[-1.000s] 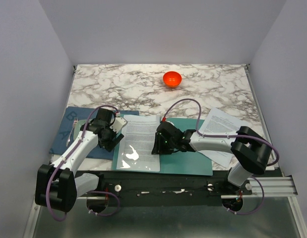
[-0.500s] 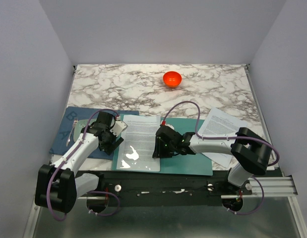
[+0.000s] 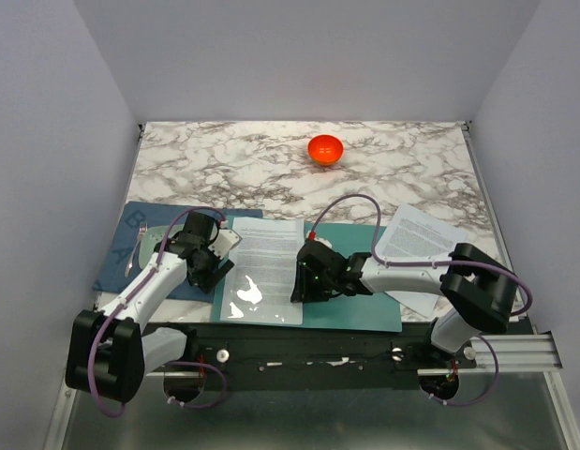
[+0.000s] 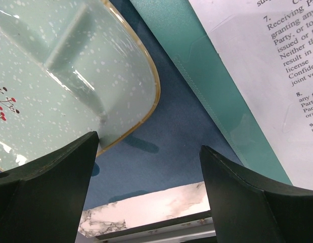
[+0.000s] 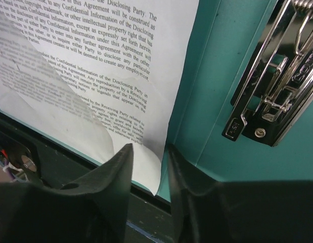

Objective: Put the files into the folder

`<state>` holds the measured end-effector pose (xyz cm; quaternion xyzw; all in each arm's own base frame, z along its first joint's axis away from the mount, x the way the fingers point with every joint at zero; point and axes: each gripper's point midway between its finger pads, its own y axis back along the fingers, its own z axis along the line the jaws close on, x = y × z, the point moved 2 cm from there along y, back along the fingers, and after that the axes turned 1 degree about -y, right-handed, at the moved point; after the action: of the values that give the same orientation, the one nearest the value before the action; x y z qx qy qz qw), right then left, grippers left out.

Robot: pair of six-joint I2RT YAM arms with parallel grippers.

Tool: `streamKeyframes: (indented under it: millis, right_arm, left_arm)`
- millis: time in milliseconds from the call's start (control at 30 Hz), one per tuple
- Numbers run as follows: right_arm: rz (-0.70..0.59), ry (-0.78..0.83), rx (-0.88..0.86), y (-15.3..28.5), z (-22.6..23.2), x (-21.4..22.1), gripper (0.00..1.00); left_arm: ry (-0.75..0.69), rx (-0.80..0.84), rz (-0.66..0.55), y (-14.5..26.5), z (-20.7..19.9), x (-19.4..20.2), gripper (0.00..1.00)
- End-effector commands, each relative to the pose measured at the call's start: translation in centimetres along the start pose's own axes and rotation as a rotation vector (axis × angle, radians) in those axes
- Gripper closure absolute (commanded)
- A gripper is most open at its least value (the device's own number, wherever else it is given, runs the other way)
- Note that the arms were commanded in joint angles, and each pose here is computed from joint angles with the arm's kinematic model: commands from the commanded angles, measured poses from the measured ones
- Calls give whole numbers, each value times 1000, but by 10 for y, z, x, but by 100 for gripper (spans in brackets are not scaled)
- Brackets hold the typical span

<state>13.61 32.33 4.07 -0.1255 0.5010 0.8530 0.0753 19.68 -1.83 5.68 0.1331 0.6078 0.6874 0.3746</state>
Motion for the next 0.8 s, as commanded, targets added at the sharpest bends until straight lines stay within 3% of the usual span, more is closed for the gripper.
streamKeyframes:
  millis: [0,67,167,767]
  right_arm:
    - [12,-3,36,2,-6,10,64]
    - [14,-5,33,1,-4,10,76]
    - [15,-8,28,0,0,11,82]
    - [16,-59,15,-7,14,8,94]
  left_arm:
    - [3,3,4,0,0,-3,11]
    - [0,-2,5,0,0,-3,11]
    - [-9,-23,12,0,2,-3,11]
    - [-71,-46,33,-3,1,-2,12]
